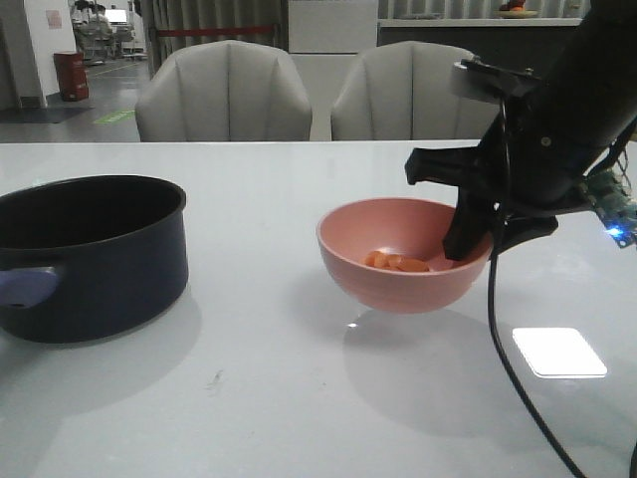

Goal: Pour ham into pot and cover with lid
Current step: 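Grasp the rim of the pink bowl with the right gripper, then lift the bowl over the pot and tip ham slices in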

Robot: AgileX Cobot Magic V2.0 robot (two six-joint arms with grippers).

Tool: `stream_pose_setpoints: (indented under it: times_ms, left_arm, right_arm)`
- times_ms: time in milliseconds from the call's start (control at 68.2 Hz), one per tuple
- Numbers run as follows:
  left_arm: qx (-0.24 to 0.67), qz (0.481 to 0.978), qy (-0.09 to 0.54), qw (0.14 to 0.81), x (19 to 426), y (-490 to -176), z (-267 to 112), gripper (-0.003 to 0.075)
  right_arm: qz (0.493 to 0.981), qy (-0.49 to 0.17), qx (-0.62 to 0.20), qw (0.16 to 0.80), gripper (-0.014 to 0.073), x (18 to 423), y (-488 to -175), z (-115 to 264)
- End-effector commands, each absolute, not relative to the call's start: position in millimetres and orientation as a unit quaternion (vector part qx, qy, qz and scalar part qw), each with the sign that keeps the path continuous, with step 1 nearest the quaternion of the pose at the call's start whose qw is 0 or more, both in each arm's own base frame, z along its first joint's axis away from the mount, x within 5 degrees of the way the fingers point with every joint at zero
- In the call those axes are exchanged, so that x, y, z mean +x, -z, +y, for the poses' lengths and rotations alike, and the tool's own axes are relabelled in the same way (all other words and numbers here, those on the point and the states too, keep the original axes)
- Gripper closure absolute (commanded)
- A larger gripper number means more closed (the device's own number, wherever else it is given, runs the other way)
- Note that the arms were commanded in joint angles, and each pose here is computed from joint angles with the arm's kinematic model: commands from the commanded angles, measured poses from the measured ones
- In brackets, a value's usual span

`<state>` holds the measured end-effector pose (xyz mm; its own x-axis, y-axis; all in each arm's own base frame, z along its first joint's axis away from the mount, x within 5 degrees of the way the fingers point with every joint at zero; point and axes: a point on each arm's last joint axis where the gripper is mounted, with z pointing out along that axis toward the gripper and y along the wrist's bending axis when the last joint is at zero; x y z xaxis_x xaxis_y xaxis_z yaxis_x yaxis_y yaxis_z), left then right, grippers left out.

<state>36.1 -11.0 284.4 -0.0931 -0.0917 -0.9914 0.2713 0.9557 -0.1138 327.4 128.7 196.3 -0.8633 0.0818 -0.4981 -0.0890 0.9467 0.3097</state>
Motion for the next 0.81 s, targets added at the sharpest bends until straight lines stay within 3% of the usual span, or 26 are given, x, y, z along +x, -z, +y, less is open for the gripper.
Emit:
stream_pose_setpoints:
  times_ms: [0,220,337,543,792]
  left_arm:
    - [0.059,0.693,0.147,0.704,36,-300,-11,0.0138]
    - [0.059,0.693,0.147,0.704,36,-300,-11,0.0138]
    - [0.059,0.693,0.147,0.704,36,-300,-11,0.0138]
    - [0.059,0.693,0.147,0.704,36,-300,-11,0.0138]
    - [0.059,0.693,0.147,0.704,36,-300,-11,0.0138]
  right_arm:
    - [0.923,-0.196,0.006,0.331,0.0461,333,-241,132]
    - [0.878,-0.211,-0.166,0.397,0.0461,332,-305,187]
    - [0.839,-0.240,-0.211,0.441,0.0461,322,-333,226]
    - [0.779,-0.279,-0.232,0.511,0.0461,327,-358,282]
    - [0.683,-0.279,-0.186,0.649,0.0461,345,-358,306]
